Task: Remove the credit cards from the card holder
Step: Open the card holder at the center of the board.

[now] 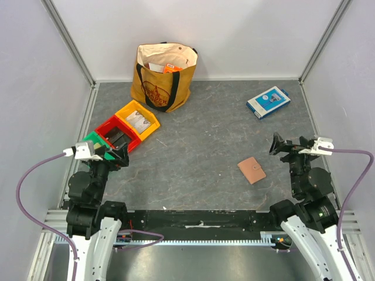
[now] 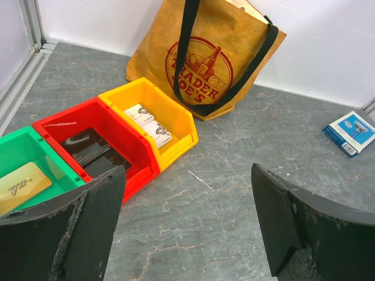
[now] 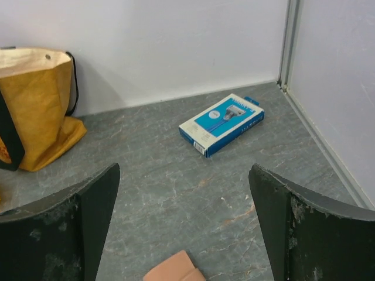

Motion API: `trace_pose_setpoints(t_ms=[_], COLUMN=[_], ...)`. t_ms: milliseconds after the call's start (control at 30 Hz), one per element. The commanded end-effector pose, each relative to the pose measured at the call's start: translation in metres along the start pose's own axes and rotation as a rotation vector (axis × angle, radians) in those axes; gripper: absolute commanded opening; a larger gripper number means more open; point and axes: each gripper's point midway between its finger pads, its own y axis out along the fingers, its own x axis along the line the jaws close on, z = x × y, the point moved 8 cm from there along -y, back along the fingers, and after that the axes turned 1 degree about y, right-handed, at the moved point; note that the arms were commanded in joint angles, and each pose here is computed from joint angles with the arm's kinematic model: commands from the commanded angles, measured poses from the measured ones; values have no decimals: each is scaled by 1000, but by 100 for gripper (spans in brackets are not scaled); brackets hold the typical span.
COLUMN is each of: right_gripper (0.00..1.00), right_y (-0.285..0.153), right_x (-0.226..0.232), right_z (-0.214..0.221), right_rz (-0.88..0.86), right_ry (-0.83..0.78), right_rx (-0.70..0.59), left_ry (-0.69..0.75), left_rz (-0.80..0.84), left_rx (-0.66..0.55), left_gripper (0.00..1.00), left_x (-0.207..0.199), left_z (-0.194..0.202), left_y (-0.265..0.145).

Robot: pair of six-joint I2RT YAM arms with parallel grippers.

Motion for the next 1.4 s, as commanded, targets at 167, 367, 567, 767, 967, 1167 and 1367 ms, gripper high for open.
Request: trace_pose_setpoints(t_ms=[167, 367, 567, 767, 967, 1167, 1367], right_gripper=[98, 98, 98, 98, 98, 98, 98], right_y=[13, 24, 42, 51, 43, 37, 27], right_x=[30, 43, 59, 42, 11, -22, -13], right_z=[0, 13, 57, 115, 155, 189, 213], right_rz=[-199, -226, -178, 186, 404, 472, 327], right_ry=[-11, 8, 82, 102, 131, 313, 356], right_rx=[125, 287, 591, 803, 957, 1066, 1215], left_ry=[32, 29, 26, 25, 28, 27, 30], left_rz=[-9, 2, 1, 12, 16, 23, 21], left_rx=[-65, -68, -83, -78, -79, -83, -76], left_gripper=[93, 93, 93, 93, 93, 93, 93], left_x=[2, 1, 1, 0, -1, -1, -1], left_z=[-7, -8, -9, -8, -8, -8, -7], left_y=[-3, -5, -7, -8, -9, -9, -8])
